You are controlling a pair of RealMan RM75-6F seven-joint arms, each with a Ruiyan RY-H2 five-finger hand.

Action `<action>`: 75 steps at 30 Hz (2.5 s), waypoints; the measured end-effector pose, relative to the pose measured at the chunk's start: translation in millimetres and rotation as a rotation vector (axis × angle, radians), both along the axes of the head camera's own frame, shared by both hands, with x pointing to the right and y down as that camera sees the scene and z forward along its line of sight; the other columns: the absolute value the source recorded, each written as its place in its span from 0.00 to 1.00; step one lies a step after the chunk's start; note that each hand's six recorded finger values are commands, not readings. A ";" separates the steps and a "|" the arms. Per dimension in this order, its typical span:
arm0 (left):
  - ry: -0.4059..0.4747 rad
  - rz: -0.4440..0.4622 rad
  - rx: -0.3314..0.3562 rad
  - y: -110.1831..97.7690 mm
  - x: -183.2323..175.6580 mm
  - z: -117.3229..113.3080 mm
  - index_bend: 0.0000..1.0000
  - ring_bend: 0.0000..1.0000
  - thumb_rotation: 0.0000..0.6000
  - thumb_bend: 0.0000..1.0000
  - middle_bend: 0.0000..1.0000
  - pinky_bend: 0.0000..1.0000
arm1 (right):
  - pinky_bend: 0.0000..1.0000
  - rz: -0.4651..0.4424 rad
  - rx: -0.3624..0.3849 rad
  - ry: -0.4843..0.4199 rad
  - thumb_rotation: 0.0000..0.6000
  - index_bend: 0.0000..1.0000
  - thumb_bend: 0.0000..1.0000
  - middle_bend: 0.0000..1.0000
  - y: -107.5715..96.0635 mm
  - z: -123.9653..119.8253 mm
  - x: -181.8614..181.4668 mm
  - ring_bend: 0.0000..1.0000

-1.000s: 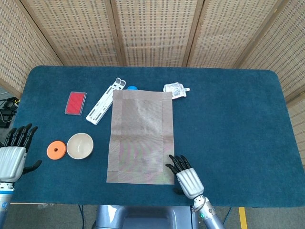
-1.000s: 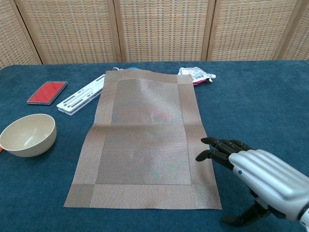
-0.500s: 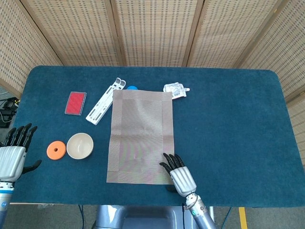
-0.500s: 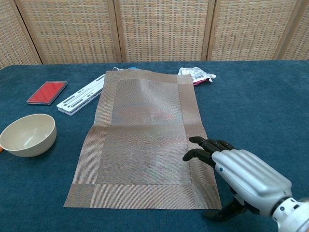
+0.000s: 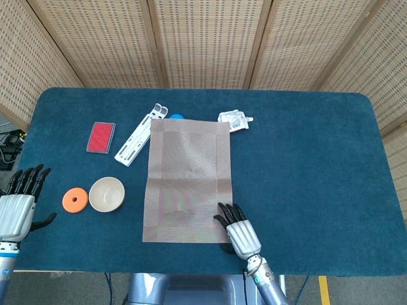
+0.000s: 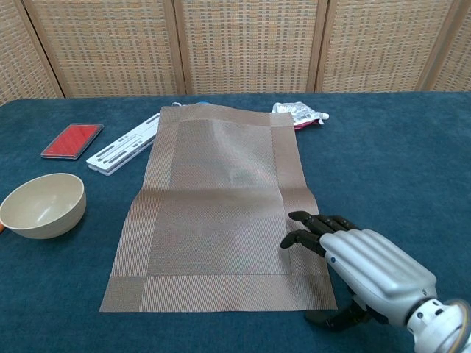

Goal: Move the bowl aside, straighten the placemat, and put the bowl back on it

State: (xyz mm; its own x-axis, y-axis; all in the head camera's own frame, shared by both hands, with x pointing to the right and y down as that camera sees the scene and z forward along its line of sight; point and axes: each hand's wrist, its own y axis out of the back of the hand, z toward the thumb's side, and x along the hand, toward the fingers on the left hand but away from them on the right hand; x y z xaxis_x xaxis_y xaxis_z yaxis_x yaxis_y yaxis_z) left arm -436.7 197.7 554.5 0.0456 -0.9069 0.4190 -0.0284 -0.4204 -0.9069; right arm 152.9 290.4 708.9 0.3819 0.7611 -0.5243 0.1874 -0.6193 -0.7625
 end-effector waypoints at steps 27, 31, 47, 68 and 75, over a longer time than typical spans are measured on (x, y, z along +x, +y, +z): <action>0.019 -0.008 -0.005 -0.3 -0.2 1.6 0.01 0.00 1.00 0.18 0.00 0.00 | 0.00 0.071 0.078 -0.079 1.00 0.47 0.52 0.02 -9.9 5.3 -3.3 0.00; 0.019 -0.006 -0.009 0.0 0.1 2.3 0.01 0.00 1.00 0.18 0.00 0.00 | 0.00 0.087 0.090 -0.093 1.00 0.56 0.51 0.09 -12.0 3.9 -2.4 0.00; 0.017 -0.001 -0.016 1.0 1.7 3.7 0.02 0.00 1.00 0.18 0.00 0.00 | 0.00 0.104 0.092 -0.111 1.00 0.64 0.57 0.12 -12.6 1.7 0.6 0.00; 0.014 0.007 -0.025 2.2 3.8 5.5 0.03 0.00 1.00 0.18 0.00 0.00 | 0.00 0.106 0.149 -0.105 1.00 0.70 0.57 0.15 -19.6 -19.0 19.6 0.00; 0.013 0.010 -0.026 2.8 5.1 5.5 0.03 0.00 1.00 0.18 0.00 0.00 | 0.00 0.101 0.175 -0.064 1.00 0.70 0.56 0.15 -17.5 -32.3 48.6 0.00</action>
